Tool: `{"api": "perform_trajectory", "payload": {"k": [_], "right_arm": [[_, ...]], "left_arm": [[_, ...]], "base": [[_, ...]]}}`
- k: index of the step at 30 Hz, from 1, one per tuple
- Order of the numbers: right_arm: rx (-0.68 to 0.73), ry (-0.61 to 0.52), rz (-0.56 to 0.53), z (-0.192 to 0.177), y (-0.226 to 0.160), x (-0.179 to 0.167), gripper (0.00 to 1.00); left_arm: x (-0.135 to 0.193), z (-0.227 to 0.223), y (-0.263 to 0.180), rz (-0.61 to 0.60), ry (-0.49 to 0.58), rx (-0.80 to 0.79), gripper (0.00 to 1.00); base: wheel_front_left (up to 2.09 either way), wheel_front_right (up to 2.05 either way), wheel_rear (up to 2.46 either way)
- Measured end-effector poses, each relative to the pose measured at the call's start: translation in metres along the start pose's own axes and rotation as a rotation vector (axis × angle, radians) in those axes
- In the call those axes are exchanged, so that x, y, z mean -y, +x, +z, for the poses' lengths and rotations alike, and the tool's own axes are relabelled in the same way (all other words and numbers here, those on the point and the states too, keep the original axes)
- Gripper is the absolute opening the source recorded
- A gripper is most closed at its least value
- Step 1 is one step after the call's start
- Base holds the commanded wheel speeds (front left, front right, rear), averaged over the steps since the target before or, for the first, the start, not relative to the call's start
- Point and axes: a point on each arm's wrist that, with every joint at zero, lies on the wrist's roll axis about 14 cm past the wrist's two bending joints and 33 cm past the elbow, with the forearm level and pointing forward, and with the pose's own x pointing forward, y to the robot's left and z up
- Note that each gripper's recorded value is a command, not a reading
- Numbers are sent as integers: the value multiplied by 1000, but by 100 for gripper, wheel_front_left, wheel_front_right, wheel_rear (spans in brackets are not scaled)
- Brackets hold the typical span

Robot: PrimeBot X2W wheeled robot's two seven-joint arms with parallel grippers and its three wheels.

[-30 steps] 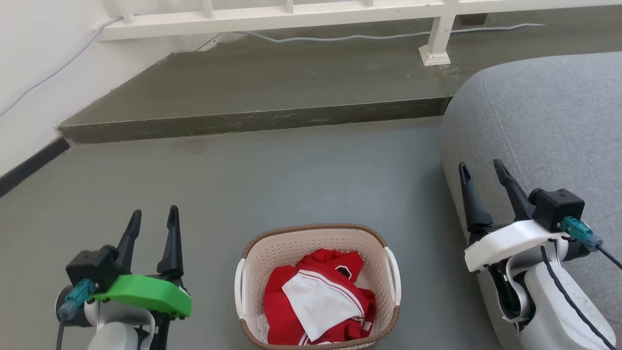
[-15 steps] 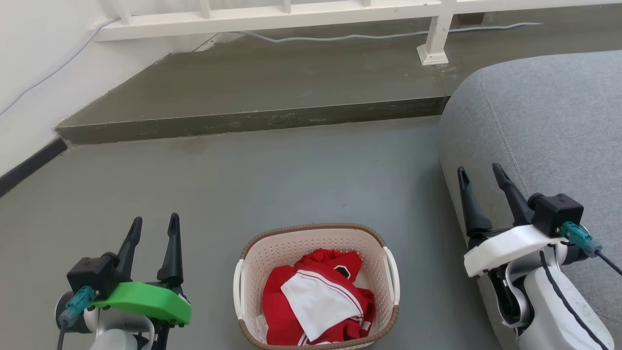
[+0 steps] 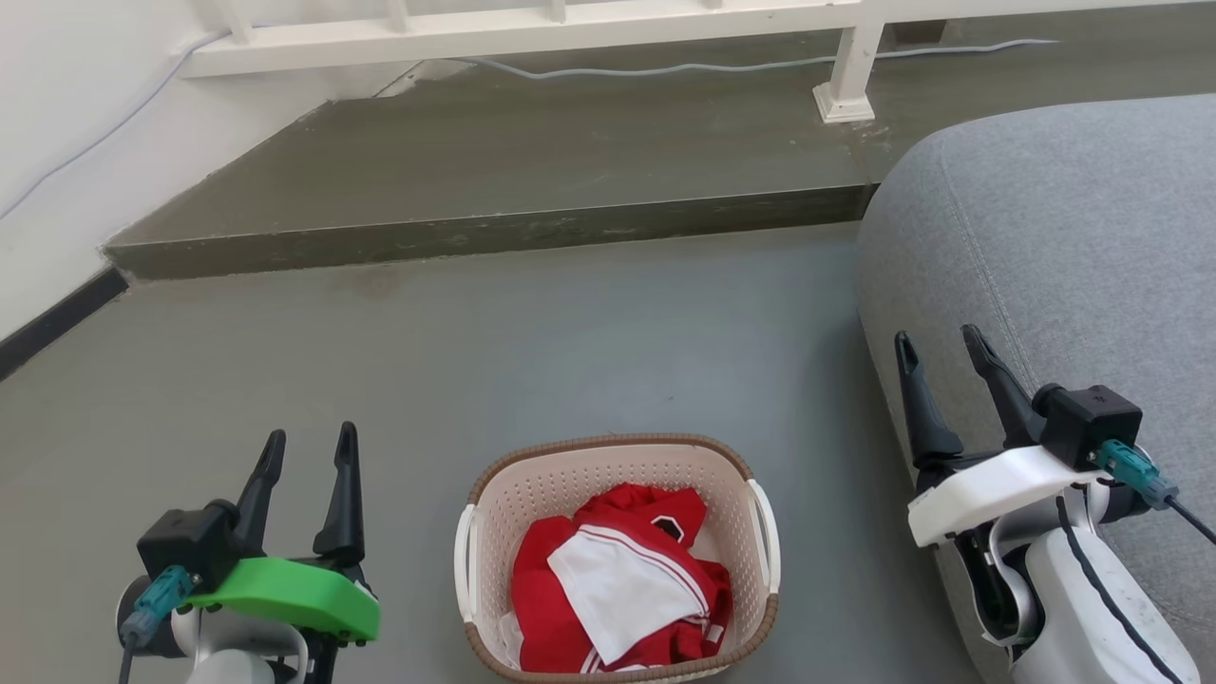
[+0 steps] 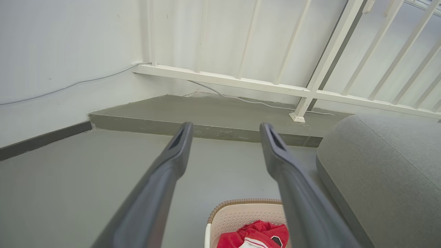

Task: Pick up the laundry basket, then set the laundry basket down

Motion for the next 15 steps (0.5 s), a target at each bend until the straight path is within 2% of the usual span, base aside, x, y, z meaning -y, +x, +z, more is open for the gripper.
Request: {"api": "perform_trajectory", "payload": {"k": [15], "right_arm": [[1, -1, 4, 0, 1, 0, 100]], "left_arm": [[-5, -1, -1, 14, -1, -1, 100]], "base": [[0, 0, 0]]}}
